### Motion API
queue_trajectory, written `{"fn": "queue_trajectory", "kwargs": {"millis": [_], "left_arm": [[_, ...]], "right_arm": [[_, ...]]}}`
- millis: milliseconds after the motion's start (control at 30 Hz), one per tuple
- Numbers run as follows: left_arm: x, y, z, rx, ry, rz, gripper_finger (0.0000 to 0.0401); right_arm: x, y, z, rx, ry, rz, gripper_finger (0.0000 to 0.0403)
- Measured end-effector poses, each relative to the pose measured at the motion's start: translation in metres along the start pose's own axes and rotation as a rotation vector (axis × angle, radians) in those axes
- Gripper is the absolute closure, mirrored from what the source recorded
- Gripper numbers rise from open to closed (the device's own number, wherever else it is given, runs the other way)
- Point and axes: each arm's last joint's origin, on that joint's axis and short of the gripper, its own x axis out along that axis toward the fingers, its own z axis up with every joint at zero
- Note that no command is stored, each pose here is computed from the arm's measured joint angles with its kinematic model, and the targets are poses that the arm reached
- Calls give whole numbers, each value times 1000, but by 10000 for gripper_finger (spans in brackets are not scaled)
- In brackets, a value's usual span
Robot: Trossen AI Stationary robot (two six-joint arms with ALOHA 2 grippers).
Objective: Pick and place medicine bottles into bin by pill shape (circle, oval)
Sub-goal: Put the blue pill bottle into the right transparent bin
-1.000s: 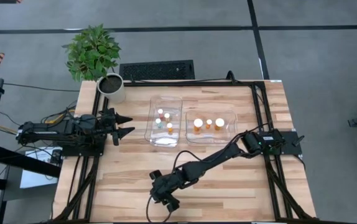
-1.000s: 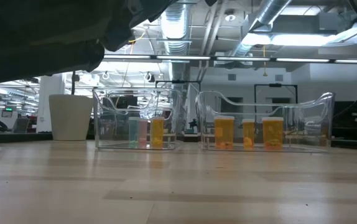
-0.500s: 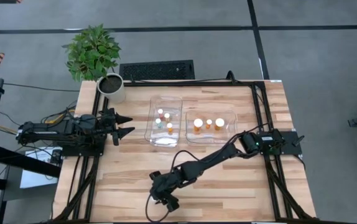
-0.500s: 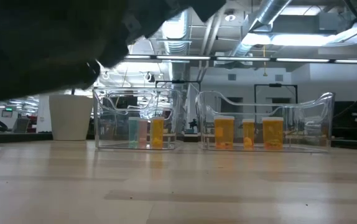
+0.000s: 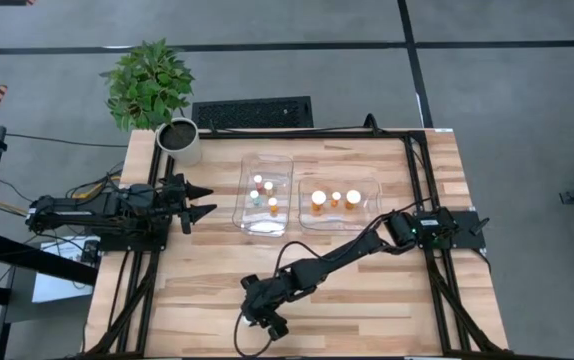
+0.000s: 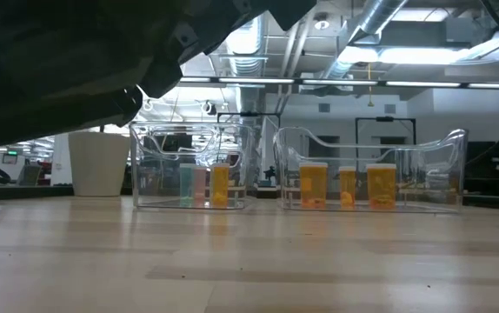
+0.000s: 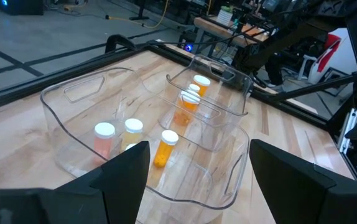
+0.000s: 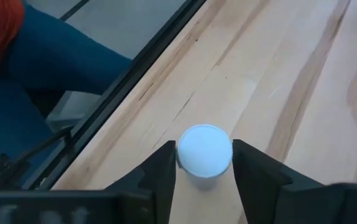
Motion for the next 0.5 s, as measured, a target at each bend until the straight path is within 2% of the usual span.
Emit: {"fn": "queue_trajectory", "kwargs": {"millis": [333, 500], "left_arm": [[0, 0, 0, 0, 0, 0, 131], [0, 0, 0, -1, 0, 0, 131]], "right_arm": [[0, 0, 0, 2, 0, 0, 277], [-1, -3, 0, -6, 0, -5, 277]]}}
